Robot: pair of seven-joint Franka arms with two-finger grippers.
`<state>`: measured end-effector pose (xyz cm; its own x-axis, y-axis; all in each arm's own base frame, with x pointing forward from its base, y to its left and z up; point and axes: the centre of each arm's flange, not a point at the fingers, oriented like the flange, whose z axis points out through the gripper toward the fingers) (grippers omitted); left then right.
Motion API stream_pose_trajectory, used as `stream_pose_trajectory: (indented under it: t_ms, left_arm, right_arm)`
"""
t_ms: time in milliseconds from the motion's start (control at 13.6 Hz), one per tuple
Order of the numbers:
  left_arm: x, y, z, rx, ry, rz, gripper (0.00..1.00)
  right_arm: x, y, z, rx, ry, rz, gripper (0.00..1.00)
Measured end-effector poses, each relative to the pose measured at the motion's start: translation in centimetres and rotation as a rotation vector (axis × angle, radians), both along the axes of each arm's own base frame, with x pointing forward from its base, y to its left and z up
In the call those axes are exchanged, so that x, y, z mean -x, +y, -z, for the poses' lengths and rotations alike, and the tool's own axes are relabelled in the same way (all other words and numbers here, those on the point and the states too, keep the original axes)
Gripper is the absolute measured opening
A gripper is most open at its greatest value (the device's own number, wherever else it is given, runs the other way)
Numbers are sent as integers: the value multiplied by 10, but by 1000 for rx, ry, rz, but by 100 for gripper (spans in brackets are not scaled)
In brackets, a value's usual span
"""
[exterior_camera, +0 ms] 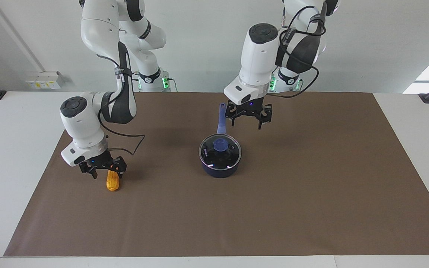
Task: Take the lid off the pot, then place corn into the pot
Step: 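Reach the left gripper to the pot lid while the right gripper reaches the corn, then grasp the lid knob with the left gripper while the right gripper grasps the corn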
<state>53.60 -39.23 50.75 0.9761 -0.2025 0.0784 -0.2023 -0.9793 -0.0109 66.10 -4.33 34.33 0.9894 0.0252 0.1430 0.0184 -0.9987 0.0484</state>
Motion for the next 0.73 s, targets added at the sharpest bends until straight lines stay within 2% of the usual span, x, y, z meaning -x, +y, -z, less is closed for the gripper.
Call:
stream_pose_trajectory:
  t_ms: [220, 366, 659, 733]
  left_arm:
    - [-3, -27, 40, 5, -11, -22, 100]
    - [-2, -37, 51, 12, -25, -42, 100]
    - [3, -54, 72, -2, -34, -69, 100]
    - [8, -62, 80, -12, -44, -81, 100]
  right_arm:
    - [1, -7, 24, 3, 5, 10, 100]
    - [2, -7, 35, 3, 18, 9, 100]
    - [1, -2, 38, 4, 9, 1, 100]
    - [1, -1, 38, 4, 9, 0, 95]
